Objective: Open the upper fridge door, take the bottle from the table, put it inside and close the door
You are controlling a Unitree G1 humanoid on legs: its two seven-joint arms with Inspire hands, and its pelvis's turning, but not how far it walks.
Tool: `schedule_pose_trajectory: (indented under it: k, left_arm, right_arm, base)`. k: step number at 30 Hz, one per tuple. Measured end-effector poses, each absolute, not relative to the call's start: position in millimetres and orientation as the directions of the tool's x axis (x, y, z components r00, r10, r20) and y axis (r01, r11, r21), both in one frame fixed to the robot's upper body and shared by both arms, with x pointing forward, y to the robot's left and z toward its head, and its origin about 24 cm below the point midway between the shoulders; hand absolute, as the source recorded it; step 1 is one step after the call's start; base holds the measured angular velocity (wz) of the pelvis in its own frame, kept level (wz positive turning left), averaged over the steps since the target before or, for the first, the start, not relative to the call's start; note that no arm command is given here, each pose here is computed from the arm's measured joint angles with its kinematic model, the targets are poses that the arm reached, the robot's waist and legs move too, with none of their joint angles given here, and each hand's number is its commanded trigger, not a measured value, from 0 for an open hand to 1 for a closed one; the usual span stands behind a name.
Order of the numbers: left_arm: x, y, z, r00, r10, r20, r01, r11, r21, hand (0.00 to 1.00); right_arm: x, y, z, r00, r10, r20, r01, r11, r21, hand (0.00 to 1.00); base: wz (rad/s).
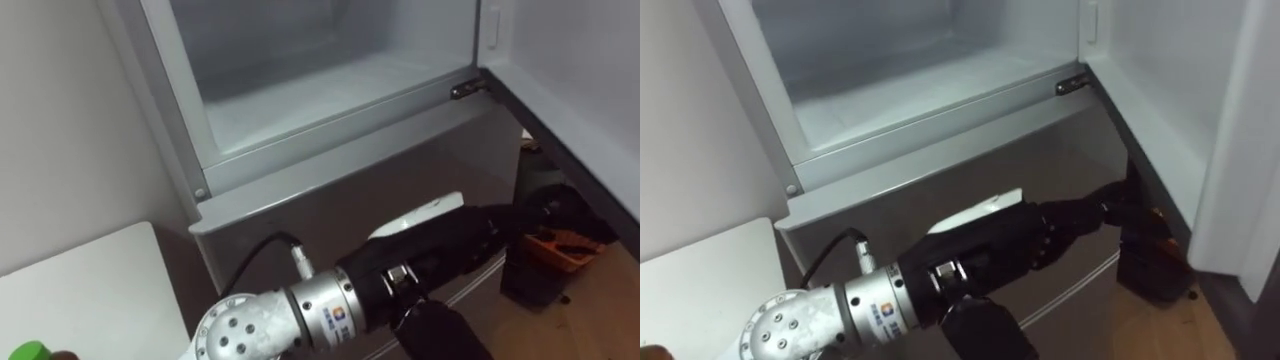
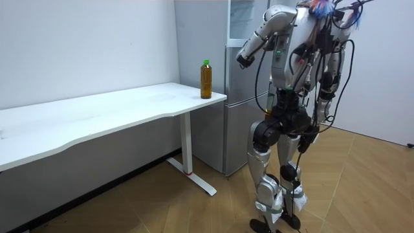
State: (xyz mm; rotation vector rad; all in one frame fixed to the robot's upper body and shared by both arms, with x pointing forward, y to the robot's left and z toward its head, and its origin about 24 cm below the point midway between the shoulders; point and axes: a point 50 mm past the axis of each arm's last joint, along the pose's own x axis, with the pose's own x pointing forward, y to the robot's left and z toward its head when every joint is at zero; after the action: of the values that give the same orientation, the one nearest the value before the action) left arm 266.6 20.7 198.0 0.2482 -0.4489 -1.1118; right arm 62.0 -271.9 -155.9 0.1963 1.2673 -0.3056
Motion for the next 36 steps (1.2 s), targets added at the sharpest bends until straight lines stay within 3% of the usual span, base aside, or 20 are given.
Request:
schedule_pose_trajectory:
  k: [24,36]
  left_arm:
    - [264.8,21.0,190.2,0.383,-0.895,0.23,0.813,0.445,0.376,0.0]
    - [243.5,45.5,109.5,0.526,-0.846,0.085,0.837,0.533,0.122,0.0]
  right_arm:
    - [52.8,-269.6,-158.1,0.227,-0.127,-0.966,0.319,0.946,-0.049,0.0]
    - [69.7,-250.8,-161.5,0.257,-0.085,-0.963,0.261,0.965,-0.016,0.0]
  base:
    - [0.07]
    - [0.08]
